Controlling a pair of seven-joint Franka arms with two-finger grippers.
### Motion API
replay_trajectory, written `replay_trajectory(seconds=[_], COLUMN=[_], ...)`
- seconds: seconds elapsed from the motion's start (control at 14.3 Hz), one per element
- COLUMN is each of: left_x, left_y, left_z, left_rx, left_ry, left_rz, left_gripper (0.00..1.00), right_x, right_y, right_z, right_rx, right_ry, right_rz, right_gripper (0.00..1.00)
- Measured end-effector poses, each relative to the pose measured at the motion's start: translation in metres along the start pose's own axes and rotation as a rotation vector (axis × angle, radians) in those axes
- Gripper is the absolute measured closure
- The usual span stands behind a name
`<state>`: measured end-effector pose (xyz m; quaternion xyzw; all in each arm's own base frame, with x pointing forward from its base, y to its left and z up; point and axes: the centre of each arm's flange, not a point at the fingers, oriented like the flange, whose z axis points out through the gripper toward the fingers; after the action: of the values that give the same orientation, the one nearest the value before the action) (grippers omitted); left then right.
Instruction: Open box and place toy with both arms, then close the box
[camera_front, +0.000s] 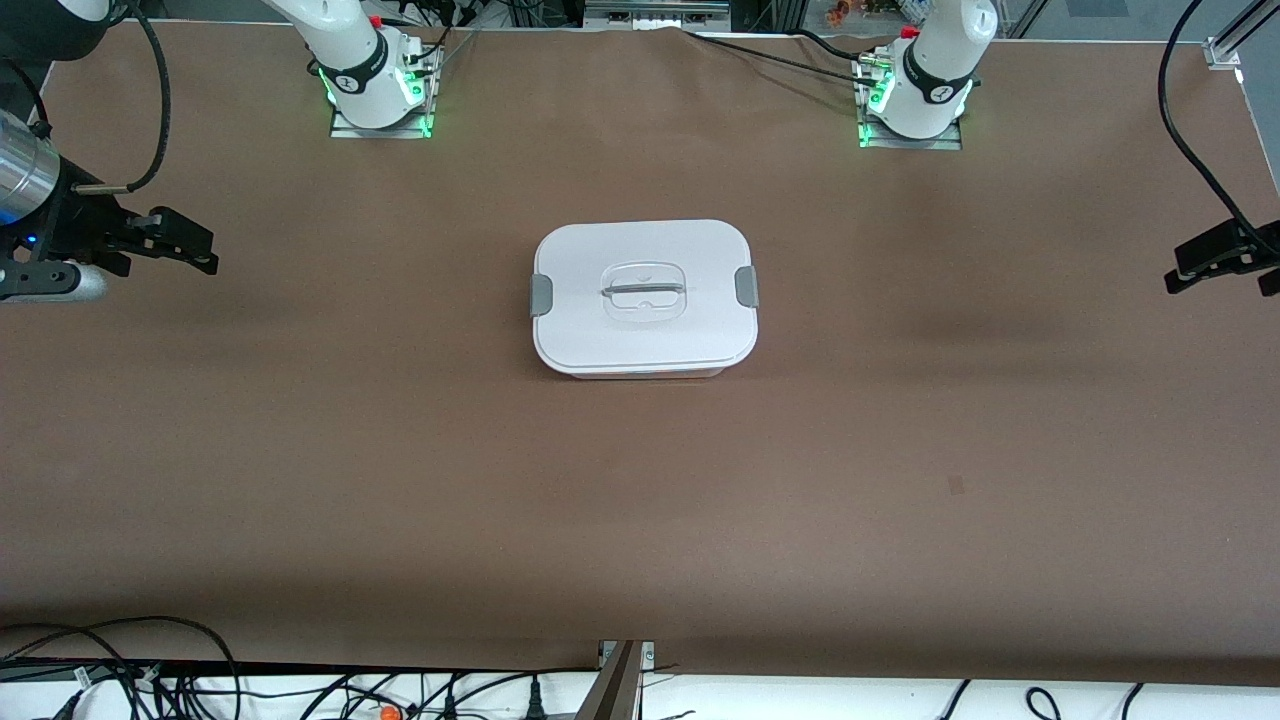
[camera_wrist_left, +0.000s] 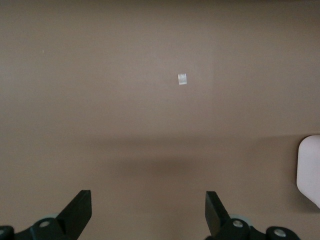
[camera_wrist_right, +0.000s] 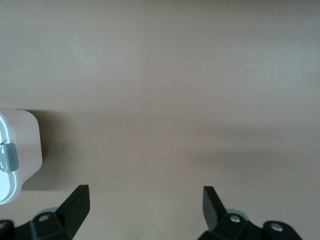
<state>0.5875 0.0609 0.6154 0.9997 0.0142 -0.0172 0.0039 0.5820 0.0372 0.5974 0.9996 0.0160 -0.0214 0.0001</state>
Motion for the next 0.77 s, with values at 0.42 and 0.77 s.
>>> replay_trajectory(seconds=[0.42,0.77], left_x=[0.004,0.004], left_y=[0.001,0.002], left_z=[0.011,0.012], left_rx=[0.000,0.000], left_ry=[-0.027,-0.030], left_rz=[-0.022,-0.024], left_gripper=[0.00,0.00], right_x=[0.001,0.002], right_y=[0.000,0.000], right_z=[-0.001,-0.001], right_rx=[0.000,0.000], right_ry=[0.007,0.015], right_rz=[-0.002,-0.028], right_gripper=[0.00,0.00])
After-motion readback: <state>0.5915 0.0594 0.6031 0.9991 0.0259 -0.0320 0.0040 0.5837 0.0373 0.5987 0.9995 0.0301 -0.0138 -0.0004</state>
